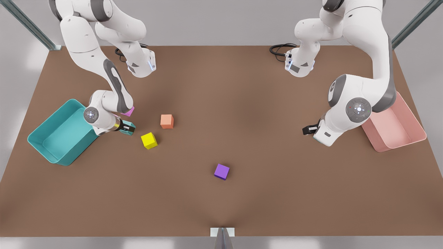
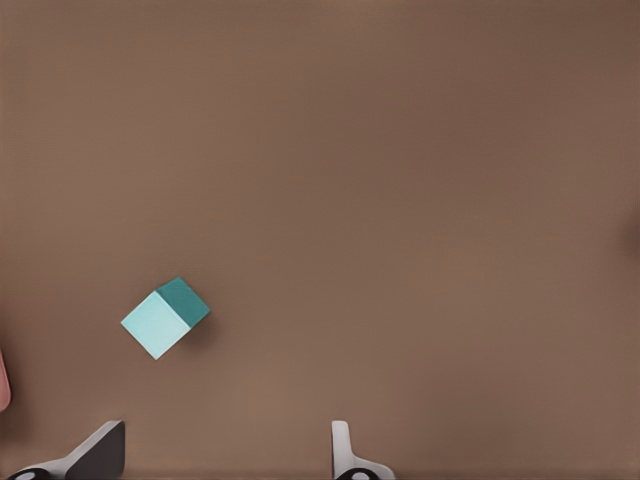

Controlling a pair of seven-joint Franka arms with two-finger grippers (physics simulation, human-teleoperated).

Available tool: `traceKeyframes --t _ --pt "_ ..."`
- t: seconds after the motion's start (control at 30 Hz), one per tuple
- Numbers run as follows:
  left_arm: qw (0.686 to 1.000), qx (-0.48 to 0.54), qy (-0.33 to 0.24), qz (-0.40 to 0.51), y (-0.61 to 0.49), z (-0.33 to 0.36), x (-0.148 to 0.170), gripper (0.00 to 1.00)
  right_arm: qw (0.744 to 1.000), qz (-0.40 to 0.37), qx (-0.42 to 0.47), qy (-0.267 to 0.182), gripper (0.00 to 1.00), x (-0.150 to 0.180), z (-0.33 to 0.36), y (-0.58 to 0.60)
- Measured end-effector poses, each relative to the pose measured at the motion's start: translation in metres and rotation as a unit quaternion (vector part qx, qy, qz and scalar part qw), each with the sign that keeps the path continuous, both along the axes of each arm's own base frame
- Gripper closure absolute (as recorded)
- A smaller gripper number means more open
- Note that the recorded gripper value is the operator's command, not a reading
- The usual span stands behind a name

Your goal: Stack the two blue cubes on top of each other

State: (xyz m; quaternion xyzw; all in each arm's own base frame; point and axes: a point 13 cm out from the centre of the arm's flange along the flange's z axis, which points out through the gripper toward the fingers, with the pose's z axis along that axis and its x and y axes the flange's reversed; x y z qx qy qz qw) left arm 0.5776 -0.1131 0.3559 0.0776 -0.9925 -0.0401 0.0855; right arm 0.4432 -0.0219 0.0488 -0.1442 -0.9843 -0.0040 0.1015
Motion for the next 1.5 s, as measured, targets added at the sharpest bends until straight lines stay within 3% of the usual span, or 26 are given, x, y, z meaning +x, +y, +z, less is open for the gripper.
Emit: traceKeyframes --t 0.07,0.13,0.2,0.33,0.47,0.57,0.7,0.83,1.0,1.1,1.17,1.27,1.37,1.5 --pt "1.0 0.0 0.0 0.0 0.0 0.0 0.0 0.0 1.0 -0.003 0.0 0.0 0.01 -0.001 -0.005 0.0" --pt "1.0 0.0 0.0 0.001 0.0 0.0 0.0 0.0 1.0 -0.005 0.0 -0.003 0.37 0.0 -0.007 0.0" --pt "1.0 0.0 0.001 0.001 0.0 0.0 0.0 0.0 1.0 -0.006 0.002 -0.006 0.42 0.001 -0.007 0.001" --pt "1.0 0.001 0.003 0.001 -0.001 0.0 -0.002 0.0 1.0 -0.001 0.006 -0.027 0.42 0.019 0.01 0.003" --pt "1.0 0.001 0.004 0.001 0.0 0.0 -0.002 0.0 0.995 0.009 0.033 -0.093 0.42 0.102 0.099 0.032" --pt "1.0 0.002 0.005 0.001 0.0 0.0 -0.003 0.0 0.986 0.079 0.064 -0.133 0.42 0.15 0.167 0.132" --pt "1.0 0.002 0.005 0.002 0.001 -0.001 -0.003 0.0 0.964 0.202 0.106 -0.134 0.41 0.14 0.181 0.371" --pt "1.0 0.002 0.005 -0.002 -0.006 -0.001 -0.004 0.0 0.957 0.237 0.101 -0.131 0.41 0.102 0.145 0.509" --pt "0.999 0.006 0.038 0.008 0.009 -0.038 -0.009 0.0 0.97 0.198 0.072 -0.12 0.41 0.073 0.073 0.552" --pt "0.994 0.02 0.074 0.082 0.109 -0.084 -0.033 0.0 0.978 0.161 0.064 -0.118 0.41 0.072 0.05 0.557" --pt "0.99 0.017 0.087 0.111 0.146 -0.127 -0.055 0.0 0.982 0.136 0.059 -0.118 0.0 0.073 0.041 0.557" --pt "0.983 -0.007 0.084 0.164 0.174 -0.175 -0.079 0.0 0.986 0.101 0.055 -0.12 0.0 0.076 0.039 0.558" --pt "0.979 -0.017 0.063 0.194 0.175 -0.196 -0.083 0.0 0.987 0.065 0.063 -0.133 0.0 0.088 0.059 0.56" --pt "0.967 -0.024 0.045 0.251 0.179 -0.225 -0.091 0.0 0.981 -0.024 0.092 -0.171 0.0 0.163 0.181 0.499"
